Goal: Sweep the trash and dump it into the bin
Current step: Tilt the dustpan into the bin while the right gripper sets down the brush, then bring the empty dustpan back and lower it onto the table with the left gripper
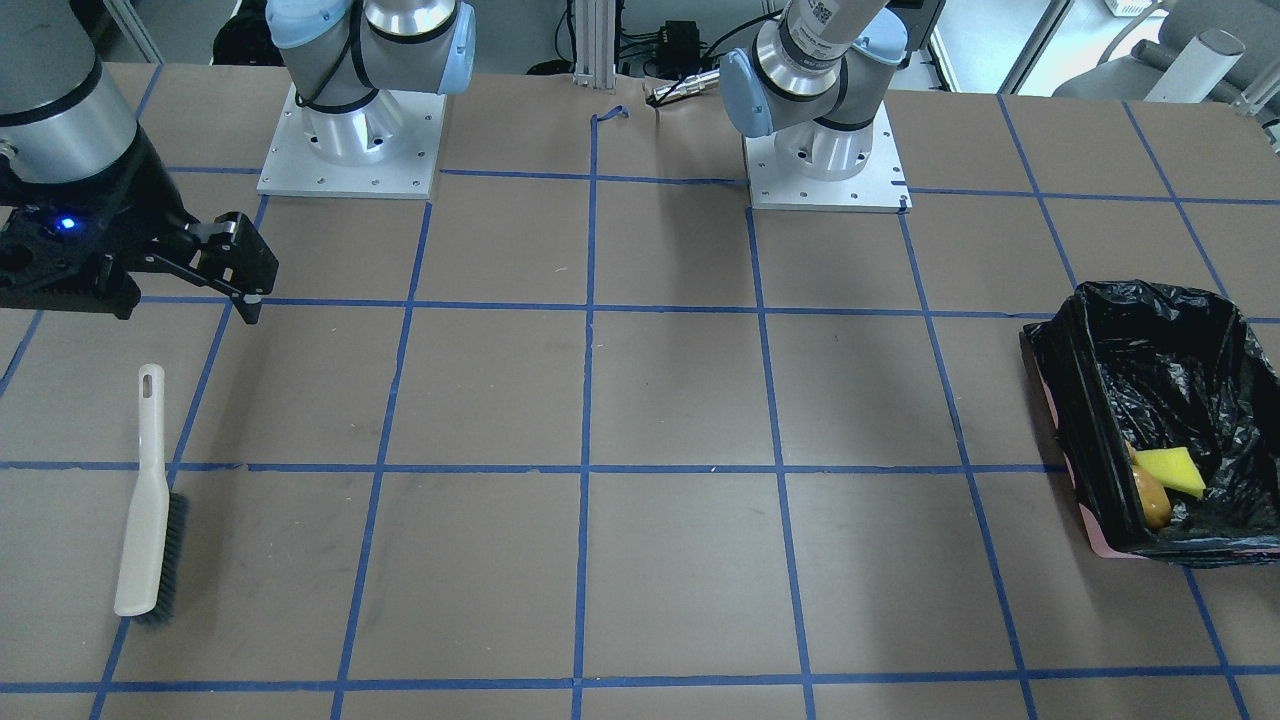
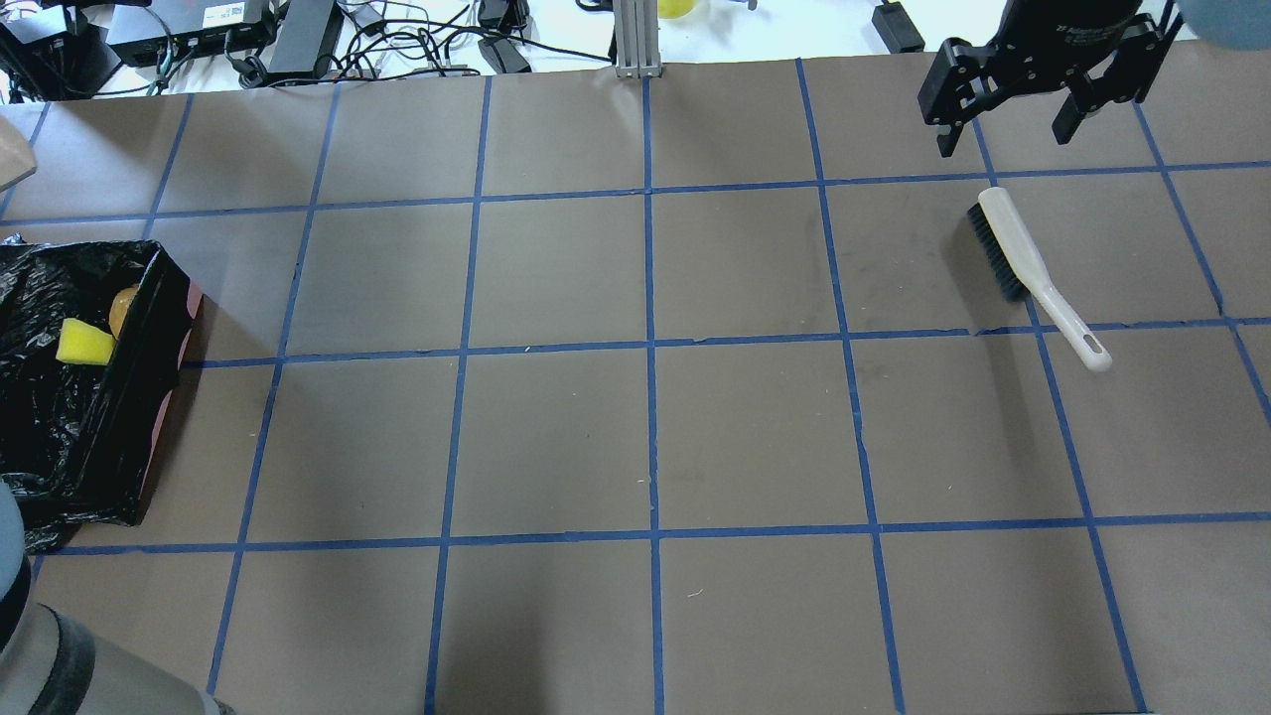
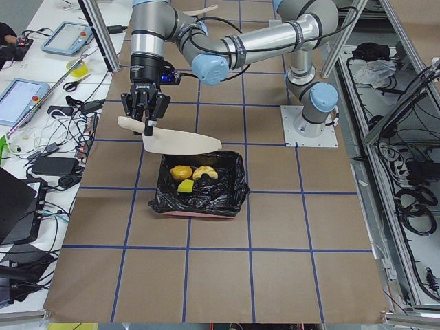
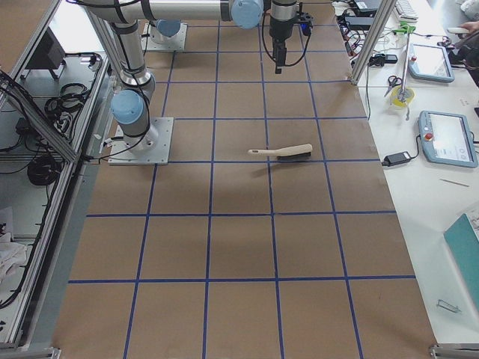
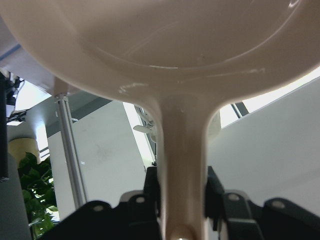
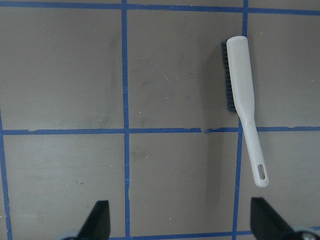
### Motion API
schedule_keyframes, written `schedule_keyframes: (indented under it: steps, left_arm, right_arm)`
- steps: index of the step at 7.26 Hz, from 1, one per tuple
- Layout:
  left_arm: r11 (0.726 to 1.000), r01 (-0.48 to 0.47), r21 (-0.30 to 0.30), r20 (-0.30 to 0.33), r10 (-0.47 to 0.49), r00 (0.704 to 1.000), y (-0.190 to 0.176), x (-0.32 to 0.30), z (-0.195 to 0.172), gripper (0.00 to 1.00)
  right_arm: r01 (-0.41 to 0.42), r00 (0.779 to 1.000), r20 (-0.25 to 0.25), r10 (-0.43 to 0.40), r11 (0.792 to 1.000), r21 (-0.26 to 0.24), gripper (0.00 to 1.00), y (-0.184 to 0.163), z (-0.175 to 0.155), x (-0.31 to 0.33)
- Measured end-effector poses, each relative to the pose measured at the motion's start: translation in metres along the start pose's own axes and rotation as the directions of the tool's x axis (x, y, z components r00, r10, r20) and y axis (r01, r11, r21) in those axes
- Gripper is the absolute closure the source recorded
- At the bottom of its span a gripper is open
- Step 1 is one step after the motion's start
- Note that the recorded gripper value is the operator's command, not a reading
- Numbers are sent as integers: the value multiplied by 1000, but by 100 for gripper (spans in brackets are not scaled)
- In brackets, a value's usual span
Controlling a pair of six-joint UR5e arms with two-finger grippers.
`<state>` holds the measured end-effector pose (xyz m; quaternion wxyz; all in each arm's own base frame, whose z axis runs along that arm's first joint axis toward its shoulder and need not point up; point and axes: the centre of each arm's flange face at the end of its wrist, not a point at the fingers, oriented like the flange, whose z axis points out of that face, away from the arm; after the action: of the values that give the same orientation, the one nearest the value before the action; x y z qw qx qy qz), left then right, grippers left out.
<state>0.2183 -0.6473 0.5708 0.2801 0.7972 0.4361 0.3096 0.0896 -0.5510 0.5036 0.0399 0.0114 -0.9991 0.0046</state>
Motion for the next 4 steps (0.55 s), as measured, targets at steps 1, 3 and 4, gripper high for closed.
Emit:
schedule_keyframes:
  steps: [1, 3, 4]
  left_arm:
    - [1000, -13, 24, 60, 12, 998, -25, -31, -14, 100]
    - [996, -4, 85, 145, -8, 989, -73, -76, -29, 100]
    - [989, 7, 147, 198, -36, 979, -95, -95, -24, 100]
  right_arm:
    - [6, 1000, 21, -5, 1000, -27, 0, 6, 1, -4]
    - [12, 994, 109, -6, 998, -54, 0, 12, 2, -14]
    - [12, 992, 124, -4, 998, -58, 0, 12, 3, -16]
